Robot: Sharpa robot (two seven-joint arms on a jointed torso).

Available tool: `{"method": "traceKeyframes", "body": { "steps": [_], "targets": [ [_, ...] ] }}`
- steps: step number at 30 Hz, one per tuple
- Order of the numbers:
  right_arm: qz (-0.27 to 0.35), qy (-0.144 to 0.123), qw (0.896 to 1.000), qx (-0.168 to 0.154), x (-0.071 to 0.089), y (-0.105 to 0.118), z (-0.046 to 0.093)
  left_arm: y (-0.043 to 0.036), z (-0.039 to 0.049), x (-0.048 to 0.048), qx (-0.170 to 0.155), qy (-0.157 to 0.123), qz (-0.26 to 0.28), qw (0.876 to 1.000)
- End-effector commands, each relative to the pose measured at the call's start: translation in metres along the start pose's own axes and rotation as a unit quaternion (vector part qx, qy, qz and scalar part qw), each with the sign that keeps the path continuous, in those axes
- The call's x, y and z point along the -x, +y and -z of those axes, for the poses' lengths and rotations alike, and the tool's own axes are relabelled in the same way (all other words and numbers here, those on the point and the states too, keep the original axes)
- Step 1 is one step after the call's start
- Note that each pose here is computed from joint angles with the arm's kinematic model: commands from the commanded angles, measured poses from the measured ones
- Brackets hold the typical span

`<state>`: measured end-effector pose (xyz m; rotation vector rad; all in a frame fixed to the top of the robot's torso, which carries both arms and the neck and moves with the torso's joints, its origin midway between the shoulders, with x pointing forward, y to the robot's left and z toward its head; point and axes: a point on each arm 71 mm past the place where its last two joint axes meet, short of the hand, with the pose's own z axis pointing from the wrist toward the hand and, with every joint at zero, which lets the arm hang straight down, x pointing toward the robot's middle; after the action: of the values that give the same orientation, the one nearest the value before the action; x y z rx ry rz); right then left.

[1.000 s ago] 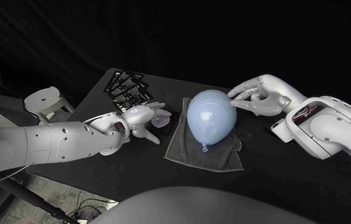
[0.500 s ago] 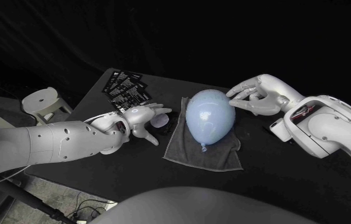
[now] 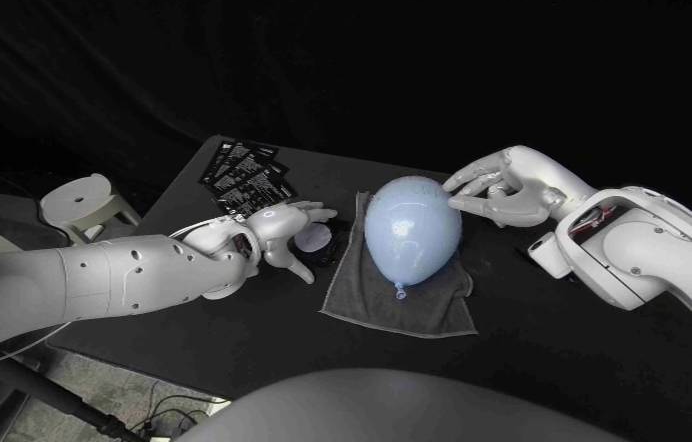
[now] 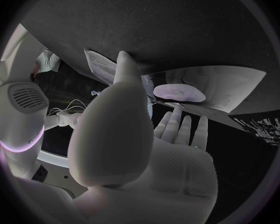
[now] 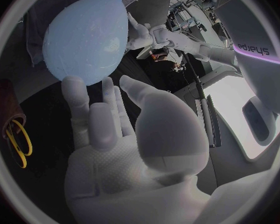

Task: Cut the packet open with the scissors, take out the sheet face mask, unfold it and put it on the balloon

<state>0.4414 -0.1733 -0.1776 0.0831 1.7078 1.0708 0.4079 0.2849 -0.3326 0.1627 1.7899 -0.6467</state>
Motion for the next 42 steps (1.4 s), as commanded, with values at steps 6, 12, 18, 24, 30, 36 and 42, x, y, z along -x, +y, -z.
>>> {"method": "traceKeyframes", "body": {
  "steps": [6,12,18,24,30,36,42],
  "targets": [
    [-0.004,0.01,1.0,0.0,-0.002,0.001,-0.001,0.0058,-0.0106,0.0021,0.049,0.054,-0.002,0.997],
    [-0.008,0.011,1.0,-0.002,-0.002,0.0,-0.001,0.0079,-0.0138,0.0002,0.061,0.084,-0.008,0.995],
    [-0.011,0.012,1.0,-0.004,-0.002,0.0,-0.001,0.0096,-0.0157,-0.0017,0.07,0.101,-0.01,0.992],
    [-0.012,0.012,1.0,-0.004,-0.002,0.0,0.0,0.0124,-0.0167,-0.0028,0.079,0.109,-0.012,0.991],
    [-0.014,0.01,1.0,-0.005,-0.002,0.0,0.0,0.0139,-0.0169,-0.0024,0.083,0.107,-0.004,0.991],
    [-0.015,0.009,1.0,-0.006,-0.001,-0.001,0.001,0.0159,-0.0166,-0.0011,0.084,0.102,0.014,0.991],
    [-0.016,0.008,1.0,-0.006,-0.001,-0.001,0.001,0.0173,-0.0166,-0.0001,0.082,0.099,0.027,0.991]
  ]
}}
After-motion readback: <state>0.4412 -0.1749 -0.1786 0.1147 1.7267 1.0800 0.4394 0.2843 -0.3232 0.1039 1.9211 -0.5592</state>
